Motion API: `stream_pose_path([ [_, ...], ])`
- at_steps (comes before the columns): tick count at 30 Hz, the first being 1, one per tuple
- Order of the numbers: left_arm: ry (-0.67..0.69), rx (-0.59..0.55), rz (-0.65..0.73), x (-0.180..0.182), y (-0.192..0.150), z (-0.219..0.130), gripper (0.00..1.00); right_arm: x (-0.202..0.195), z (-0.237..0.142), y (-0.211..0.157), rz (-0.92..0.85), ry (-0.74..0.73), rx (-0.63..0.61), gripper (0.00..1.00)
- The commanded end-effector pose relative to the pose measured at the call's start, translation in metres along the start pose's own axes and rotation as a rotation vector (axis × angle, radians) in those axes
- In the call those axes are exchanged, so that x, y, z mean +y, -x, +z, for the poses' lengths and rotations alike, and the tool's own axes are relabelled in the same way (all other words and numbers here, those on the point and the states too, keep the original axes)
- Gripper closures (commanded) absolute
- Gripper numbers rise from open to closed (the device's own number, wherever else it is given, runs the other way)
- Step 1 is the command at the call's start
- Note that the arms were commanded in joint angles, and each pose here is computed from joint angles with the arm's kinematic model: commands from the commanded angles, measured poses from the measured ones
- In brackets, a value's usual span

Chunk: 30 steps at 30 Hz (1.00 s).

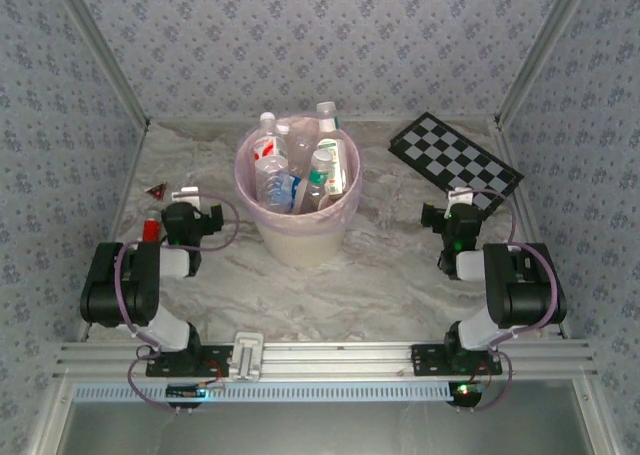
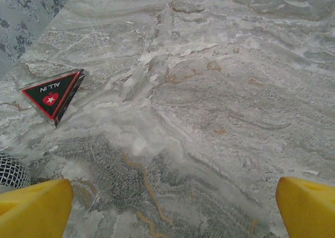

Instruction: Put the plastic bottles in the bin

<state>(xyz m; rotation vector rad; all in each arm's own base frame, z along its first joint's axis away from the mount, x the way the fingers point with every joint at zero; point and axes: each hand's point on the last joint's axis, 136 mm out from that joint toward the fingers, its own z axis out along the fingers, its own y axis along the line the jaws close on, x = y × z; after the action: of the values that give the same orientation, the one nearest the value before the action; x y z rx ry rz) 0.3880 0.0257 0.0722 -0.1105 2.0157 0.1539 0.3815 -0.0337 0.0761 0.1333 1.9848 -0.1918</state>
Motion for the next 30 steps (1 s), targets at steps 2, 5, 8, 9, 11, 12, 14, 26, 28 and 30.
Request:
stream_pose_path([
  [2,-0.045,-0.054,-0.03,-0.0065,0.0188,-0.0002,0.01,0.0006,0.0011,0.0128,-0.001,0.007,-0.034,0.0],
  [5,-0.044,-0.057,-0.03,-0.0062,0.0186,0.0,0.01,0.0011,0.0009,0.0125,-0.004,0.008,-0.034,0.0],
  [8,-0.046,-0.059,-0.032,-0.0064,0.0188,0.0,0.01,0.0012,0.001,0.0126,-0.005,0.007,-0.034,0.0],
  [9,-0.045,-0.056,-0.03,-0.0063,0.0187,-0.0001,0.01,0.0014,0.001,0.0127,-0.006,0.007,-0.034,0.0],
  [11,-0.046,-0.058,-0.032,-0.0064,0.0191,0.0001,0.01,0.0012,0.0009,0.0122,-0.006,0.007,-0.033,0.0],
  [12,-0.046,-0.055,-0.031,-0.0065,0.0185,0.0,0.01,0.0012,0.001,0.0129,-0.004,0.007,-0.035,0.0],
  [14,-0.047,-0.055,-0.031,-0.0063,0.0184,0.0002,0.01,0.0012,0.0009,0.0123,-0.005,0.007,-0.033,0.0],
  [26,-0.048,-0.054,-0.03,-0.0065,0.0181,0.0002,0.01,0.0012,0.0011,0.0123,-0.006,0.007,-0.033,0.0],
  [28,-0.049,-0.054,-0.031,-0.0065,0.018,0.0002,0.01,0.0012,0.0011,0.0121,-0.004,0.009,-0.031,0.0],
  [30,-0.048,-0.056,-0.032,-0.0066,0.0184,0.0002,0.01,0.0015,0.0011,0.0125,-0.004,0.009,-0.032,0.0],
])
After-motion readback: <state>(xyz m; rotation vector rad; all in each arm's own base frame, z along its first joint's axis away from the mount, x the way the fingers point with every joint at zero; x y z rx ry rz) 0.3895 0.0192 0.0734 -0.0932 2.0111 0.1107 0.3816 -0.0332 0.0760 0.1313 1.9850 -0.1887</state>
